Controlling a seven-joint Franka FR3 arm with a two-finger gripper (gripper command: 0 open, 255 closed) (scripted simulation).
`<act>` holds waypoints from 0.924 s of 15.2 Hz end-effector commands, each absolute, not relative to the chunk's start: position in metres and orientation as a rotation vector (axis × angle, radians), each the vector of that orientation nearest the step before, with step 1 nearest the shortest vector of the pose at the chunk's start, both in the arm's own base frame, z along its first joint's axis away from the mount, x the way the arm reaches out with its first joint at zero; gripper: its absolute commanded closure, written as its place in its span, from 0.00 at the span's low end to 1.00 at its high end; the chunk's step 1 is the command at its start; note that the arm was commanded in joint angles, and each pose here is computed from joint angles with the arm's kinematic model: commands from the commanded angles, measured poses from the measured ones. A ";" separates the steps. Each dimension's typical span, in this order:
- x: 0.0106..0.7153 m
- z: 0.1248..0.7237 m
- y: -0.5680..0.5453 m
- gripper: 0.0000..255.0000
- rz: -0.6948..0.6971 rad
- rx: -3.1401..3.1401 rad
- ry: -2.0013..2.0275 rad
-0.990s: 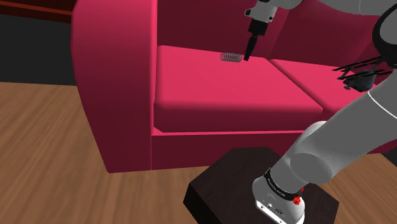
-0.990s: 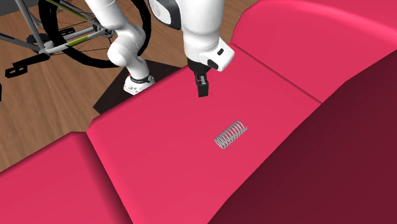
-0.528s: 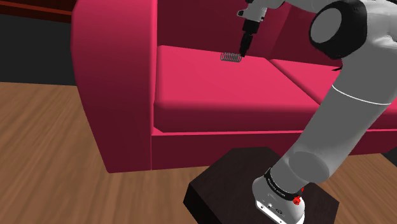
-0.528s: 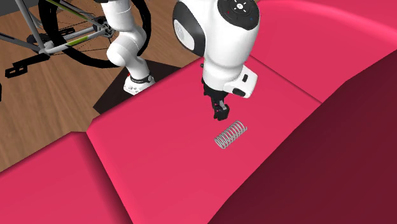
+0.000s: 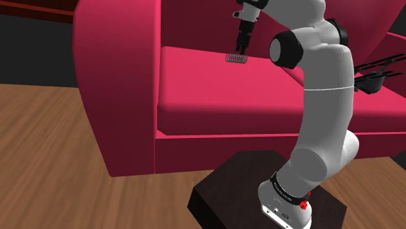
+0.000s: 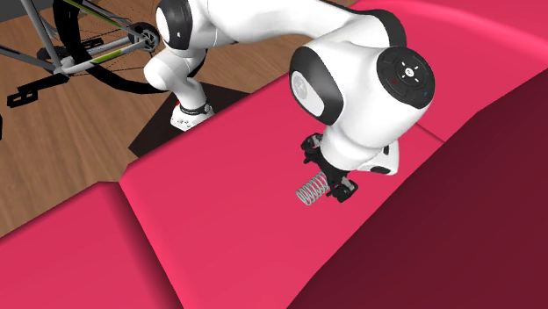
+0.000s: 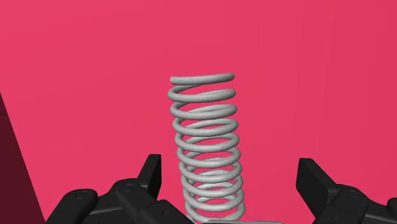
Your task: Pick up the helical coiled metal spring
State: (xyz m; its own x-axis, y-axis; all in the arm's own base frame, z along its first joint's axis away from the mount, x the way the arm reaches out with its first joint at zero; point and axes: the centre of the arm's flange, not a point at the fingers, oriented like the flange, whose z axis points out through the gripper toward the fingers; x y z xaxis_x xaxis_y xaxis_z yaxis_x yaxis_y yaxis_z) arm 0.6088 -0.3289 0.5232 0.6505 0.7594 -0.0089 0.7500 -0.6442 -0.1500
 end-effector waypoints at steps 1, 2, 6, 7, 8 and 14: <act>0.616 0.517 -0.332 0.00 0.109 -2.718 -1.282; 0.616 0.511 -0.332 0.00 0.109 -2.718 -1.282; 0.616 0.490 -0.332 0.00 0.109 -2.718 -1.282; 0.616 0.482 -0.332 0.00 0.109 -2.718 -1.282; 0.616 0.482 -0.332 0.00 0.109 -2.718 -1.282; 0.616 0.482 -0.332 1.00 0.109 -2.718 -1.282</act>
